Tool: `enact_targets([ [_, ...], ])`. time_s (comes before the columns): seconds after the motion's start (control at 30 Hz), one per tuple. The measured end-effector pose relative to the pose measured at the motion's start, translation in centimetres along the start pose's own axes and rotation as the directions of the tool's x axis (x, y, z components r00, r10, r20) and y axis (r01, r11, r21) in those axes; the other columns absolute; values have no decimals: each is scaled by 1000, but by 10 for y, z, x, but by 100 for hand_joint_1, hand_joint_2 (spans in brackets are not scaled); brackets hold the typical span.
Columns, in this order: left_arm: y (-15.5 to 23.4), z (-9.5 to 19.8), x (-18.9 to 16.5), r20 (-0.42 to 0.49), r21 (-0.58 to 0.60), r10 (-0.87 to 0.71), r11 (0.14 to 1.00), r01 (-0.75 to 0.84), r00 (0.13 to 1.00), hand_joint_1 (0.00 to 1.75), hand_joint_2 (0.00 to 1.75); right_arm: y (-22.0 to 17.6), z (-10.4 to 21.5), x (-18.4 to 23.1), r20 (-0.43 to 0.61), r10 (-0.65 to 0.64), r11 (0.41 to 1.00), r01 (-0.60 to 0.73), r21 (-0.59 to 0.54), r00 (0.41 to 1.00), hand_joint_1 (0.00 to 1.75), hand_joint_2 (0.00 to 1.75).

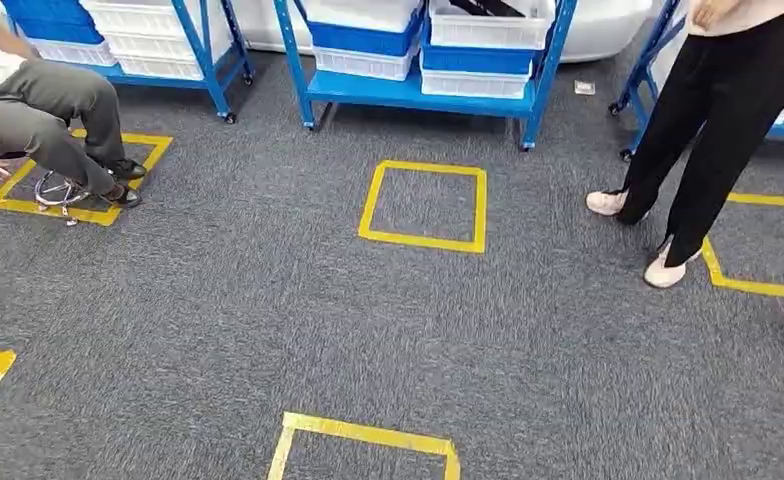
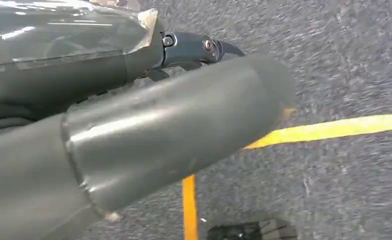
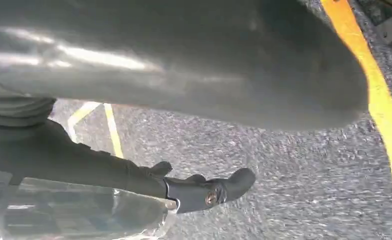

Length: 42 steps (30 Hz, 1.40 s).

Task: Take the parts from the cabinet and place them on the table.

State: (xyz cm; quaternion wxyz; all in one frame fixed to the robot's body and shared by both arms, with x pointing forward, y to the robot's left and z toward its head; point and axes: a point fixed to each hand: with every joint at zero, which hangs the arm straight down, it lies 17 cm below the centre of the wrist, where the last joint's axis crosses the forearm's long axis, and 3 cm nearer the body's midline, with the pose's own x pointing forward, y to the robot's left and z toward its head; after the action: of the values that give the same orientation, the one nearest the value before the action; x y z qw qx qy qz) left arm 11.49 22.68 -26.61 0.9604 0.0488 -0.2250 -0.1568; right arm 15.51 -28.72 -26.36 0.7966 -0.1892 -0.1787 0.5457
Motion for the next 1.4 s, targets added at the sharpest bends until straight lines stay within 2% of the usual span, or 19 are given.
enact_targets([
  [0.23,6,0,-7,-11,9,-7,1000,7,1000,0,0,12,4,7,8,-4,1000,4,23,1000,0,0],
  [0.4,9,-1,-7,-26,17,2,1000,-2,1000,0,0,6,2,11,18,5,1000,-5,18,1000,0,0],
  [0.57,19,-7,4,-37,25,13,1000,-12,999,0,0,3,0,14,27,15,999,-16,30,1000,0,0],
  [0.73,24,-6,0,-47,32,11,999,-10,999,0,0,18,5,9,20,18,998,-19,57,1000,0,0],
  [0.97,27,-10,12,-27,37,12,999,-11,1000,0,0,5,1,12,24,17,999,-18,34,1000,0,0],
  [1.23,28,-8,1,-44,42,10,999,-8,999,0,0,14,3,10,21,14,999,-15,49,1000,0,0],
  [1.4,29,-8,1,-44,45,14,999,-12,999,0,0,5,1,15,27,16,999,-17,40,1000,0,0],
])
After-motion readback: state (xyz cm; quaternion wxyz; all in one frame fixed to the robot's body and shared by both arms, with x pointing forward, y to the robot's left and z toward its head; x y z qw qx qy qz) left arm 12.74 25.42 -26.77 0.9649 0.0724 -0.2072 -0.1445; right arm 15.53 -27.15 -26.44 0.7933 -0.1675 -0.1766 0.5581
